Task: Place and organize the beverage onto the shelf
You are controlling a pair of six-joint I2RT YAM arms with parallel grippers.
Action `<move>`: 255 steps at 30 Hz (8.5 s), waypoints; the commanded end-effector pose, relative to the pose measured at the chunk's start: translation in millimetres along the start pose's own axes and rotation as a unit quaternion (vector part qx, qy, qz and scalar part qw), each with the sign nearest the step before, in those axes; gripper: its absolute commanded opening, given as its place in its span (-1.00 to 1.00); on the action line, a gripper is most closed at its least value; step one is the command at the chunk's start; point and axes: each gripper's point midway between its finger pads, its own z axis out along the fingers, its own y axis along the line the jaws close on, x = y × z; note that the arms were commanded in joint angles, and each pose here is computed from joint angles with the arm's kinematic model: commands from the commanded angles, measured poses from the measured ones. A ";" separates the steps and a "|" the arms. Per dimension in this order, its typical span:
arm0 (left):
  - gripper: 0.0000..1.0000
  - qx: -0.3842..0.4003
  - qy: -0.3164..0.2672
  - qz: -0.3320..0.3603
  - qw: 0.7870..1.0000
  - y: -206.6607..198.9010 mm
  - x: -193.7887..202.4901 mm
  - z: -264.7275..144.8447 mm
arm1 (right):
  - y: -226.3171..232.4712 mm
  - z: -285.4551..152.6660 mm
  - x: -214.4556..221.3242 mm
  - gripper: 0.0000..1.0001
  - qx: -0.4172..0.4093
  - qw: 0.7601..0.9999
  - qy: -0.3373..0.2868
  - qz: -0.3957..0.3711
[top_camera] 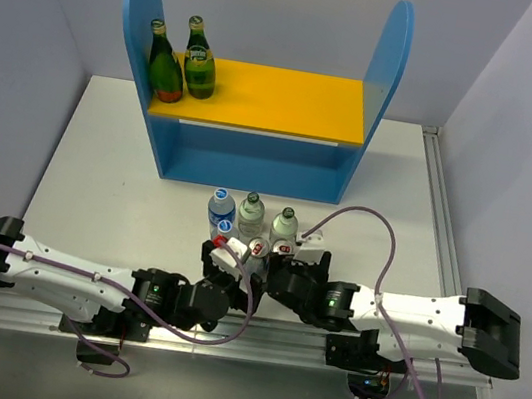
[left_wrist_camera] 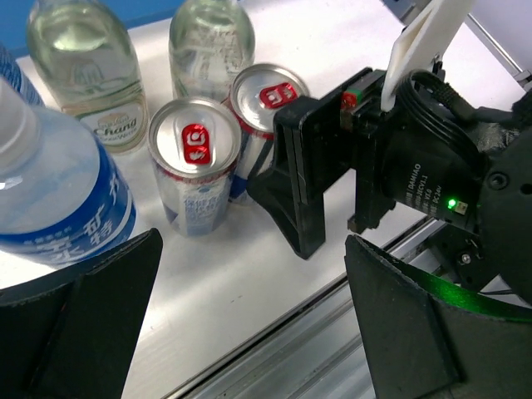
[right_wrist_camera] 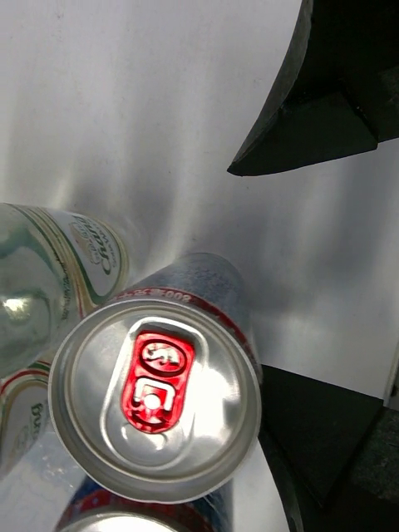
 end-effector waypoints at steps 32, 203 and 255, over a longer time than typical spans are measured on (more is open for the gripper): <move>0.94 0.008 -0.006 -0.027 1.000 14.5 13.2 -4.0 | 31.9 34.7 -57.7 0.62 0.053 0.982 -0.168 0.064; -0.99 -0.097 -0.090 0.018 0.991 -20.3 -189.2 18.0 | -76.2 -68.2 -255.7 0.95 0.033 0.959 -0.250 0.131; 0.84 -0.028 -0.143 0.081 0.986 76.6 -324.0 204.8 | -91.2 -79.8 -245.9 0.94 0.037 0.953 -0.267 0.141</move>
